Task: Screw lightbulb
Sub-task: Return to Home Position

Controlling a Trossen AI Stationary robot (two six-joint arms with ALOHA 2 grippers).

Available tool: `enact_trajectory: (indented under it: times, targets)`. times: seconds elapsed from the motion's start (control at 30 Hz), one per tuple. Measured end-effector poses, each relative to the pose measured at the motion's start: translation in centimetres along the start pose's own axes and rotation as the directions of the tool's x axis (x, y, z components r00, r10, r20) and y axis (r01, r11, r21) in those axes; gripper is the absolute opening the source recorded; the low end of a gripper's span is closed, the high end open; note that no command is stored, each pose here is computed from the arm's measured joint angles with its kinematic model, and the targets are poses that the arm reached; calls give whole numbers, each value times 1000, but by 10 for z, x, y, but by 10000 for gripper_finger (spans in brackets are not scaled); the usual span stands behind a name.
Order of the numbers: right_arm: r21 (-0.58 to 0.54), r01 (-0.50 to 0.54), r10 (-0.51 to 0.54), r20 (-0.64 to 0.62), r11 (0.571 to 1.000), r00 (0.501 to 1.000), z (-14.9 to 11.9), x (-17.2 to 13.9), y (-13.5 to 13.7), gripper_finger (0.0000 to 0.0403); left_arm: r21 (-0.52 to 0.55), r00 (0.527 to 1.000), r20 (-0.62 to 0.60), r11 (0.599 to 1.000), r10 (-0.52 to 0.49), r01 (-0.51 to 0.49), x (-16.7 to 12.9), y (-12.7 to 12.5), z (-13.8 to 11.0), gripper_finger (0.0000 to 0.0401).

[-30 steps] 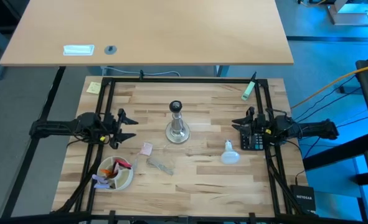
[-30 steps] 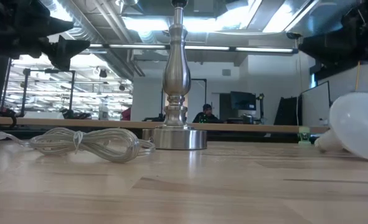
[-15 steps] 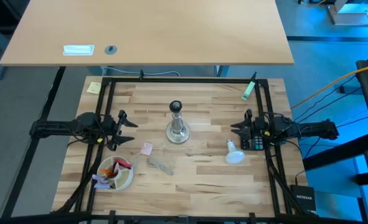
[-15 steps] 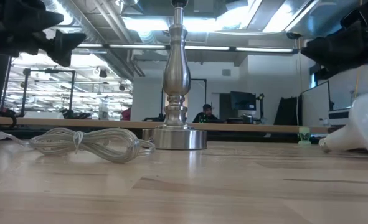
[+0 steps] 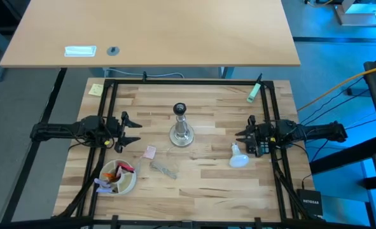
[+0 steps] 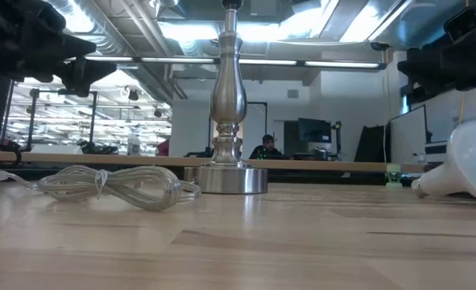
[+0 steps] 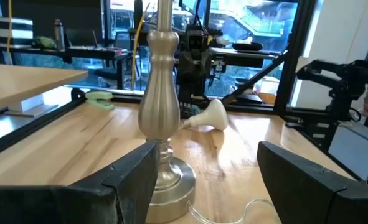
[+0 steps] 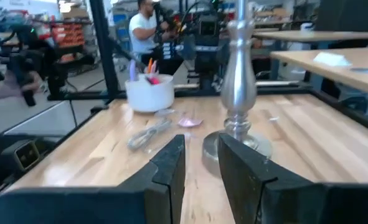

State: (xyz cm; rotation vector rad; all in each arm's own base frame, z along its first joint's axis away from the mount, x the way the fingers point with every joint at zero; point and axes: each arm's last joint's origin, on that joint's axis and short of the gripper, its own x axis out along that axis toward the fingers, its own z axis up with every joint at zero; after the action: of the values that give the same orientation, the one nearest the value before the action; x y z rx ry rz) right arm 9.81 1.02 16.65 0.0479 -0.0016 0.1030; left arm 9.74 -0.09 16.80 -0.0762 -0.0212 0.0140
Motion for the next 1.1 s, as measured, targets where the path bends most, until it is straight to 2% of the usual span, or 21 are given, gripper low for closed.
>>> enact_trajectory:
  times: [1.1]
  targets:
    - [-1, -10, 10, -8, 1000, 1000, -1, 1, 0, 97, 24, 1000, -4, 1000, 0, 0, 0, 0, 0, 260]
